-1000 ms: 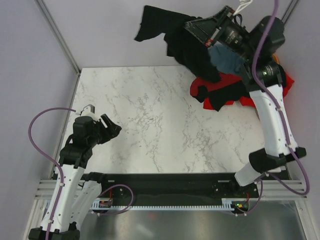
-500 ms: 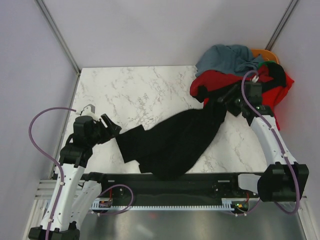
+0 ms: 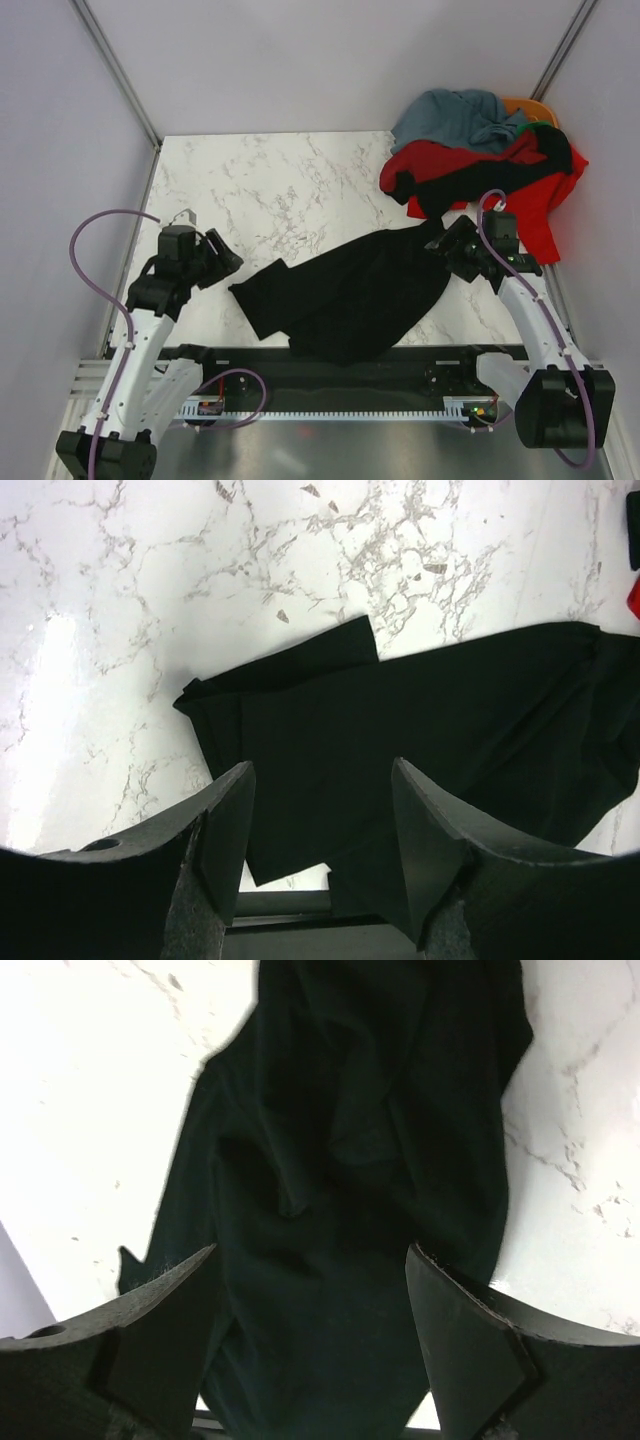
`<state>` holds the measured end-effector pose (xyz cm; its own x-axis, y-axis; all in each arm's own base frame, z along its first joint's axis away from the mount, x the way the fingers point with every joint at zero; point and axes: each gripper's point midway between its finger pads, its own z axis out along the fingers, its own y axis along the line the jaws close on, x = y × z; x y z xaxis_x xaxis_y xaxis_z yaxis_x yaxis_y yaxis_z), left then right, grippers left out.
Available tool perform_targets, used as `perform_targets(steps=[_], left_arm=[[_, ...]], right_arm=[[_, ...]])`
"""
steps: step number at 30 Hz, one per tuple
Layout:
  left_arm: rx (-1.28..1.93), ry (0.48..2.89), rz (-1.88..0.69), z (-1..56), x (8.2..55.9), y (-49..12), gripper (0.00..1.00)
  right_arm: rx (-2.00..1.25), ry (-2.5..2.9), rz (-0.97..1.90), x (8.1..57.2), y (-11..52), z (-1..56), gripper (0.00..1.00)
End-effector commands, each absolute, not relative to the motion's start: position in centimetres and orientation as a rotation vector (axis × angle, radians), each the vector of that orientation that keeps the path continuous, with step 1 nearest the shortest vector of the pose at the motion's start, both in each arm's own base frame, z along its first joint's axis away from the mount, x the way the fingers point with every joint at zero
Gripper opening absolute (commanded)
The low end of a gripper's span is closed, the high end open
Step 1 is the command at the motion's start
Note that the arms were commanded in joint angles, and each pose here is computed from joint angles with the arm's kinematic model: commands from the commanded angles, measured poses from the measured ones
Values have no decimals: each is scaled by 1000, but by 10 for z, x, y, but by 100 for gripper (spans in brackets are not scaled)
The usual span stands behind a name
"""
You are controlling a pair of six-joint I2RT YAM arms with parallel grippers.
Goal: Fold and stack the t-shirts
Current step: Move the tshirt to the center of the board, then flatten the tshirt out
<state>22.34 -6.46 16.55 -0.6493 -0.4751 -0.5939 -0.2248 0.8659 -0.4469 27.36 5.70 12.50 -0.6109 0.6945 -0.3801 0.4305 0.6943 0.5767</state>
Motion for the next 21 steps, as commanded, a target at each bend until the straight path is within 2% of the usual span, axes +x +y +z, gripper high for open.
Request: perform_targets(steps=[1, 10, 14, 21], left_arm=[[-607, 2323, -418, 154, 221, -67, 64], [-817, 2608, -165, 53, 173, -85, 64], [-783, 2554, -148, 49, 187, -81, 63], [-678, 2482, -112, 74, 226, -85, 57]], right_arm=[[812, 2341, 587, 269, 60, 109, 82], [720, 2420, 594, 283, 68, 96, 78], [696, 2439, 599, 277, 70, 89, 78], [674, 2452, 616, 268, 72, 83, 78]])
